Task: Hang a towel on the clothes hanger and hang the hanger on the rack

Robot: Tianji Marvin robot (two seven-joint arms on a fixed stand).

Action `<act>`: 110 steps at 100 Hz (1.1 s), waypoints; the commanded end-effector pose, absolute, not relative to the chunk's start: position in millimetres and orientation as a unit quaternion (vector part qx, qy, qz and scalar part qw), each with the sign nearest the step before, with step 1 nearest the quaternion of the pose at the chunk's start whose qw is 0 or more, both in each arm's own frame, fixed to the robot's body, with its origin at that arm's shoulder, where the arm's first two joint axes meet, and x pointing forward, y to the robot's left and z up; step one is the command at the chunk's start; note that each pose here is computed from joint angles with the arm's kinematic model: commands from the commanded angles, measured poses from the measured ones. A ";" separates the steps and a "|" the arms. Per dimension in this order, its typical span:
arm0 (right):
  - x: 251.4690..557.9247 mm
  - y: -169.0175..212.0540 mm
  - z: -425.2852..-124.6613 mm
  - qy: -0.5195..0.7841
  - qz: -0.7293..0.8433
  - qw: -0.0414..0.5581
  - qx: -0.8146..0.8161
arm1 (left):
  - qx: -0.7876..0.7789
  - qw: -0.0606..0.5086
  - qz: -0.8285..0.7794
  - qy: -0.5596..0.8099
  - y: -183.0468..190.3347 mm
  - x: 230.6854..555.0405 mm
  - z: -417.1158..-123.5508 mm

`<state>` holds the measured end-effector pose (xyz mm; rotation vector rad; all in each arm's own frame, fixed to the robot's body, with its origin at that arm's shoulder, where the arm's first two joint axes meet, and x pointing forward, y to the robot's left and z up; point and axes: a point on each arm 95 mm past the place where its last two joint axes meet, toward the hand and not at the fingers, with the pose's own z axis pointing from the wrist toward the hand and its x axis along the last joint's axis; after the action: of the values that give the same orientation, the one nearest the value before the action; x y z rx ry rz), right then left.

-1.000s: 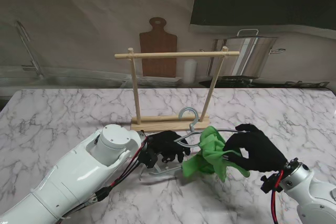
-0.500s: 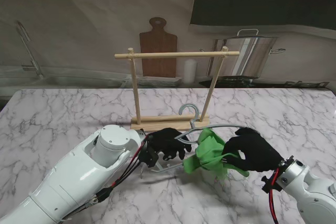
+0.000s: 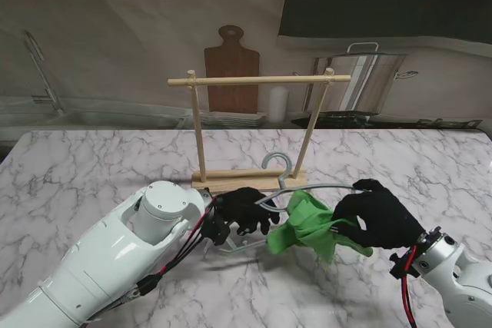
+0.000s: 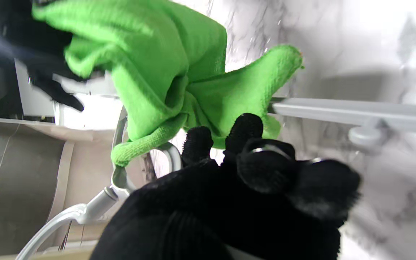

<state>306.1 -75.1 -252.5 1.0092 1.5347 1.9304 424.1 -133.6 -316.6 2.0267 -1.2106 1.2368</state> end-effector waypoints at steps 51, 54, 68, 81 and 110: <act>334.8 -59.3 -253.9 0.608 0.666 0.225 0.369 | 0.728 0.269 0.440 -0.453 -151.3 411.6 -321.8; 335.9 -57.4 -256.1 0.609 0.665 0.223 0.371 | 0.725 0.270 0.441 -0.454 -151.1 410.6 -320.5; 339.5 -51.6 -267.0 0.610 0.659 0.219 0.382 | 0.719 0.273 0.451 -0.453 -148.8 406.3 -314.4; 341.6 -50.4 -273.8 0.605 0.656 0.232 0.387 | 0.723 0.281 0.453 -0.441 -147.6 404.5 -313.3; 334.5 -57.2 -267.3 0.600 0.656 0.247 0.386 | 0.736 0.242 0.443 -0.452 -143.2 412.9 -324.2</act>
<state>336.8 -54.6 -268.7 1.0585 1.6382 1.8028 411.5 -143.3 -323.4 2.0068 -1.2201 1.2092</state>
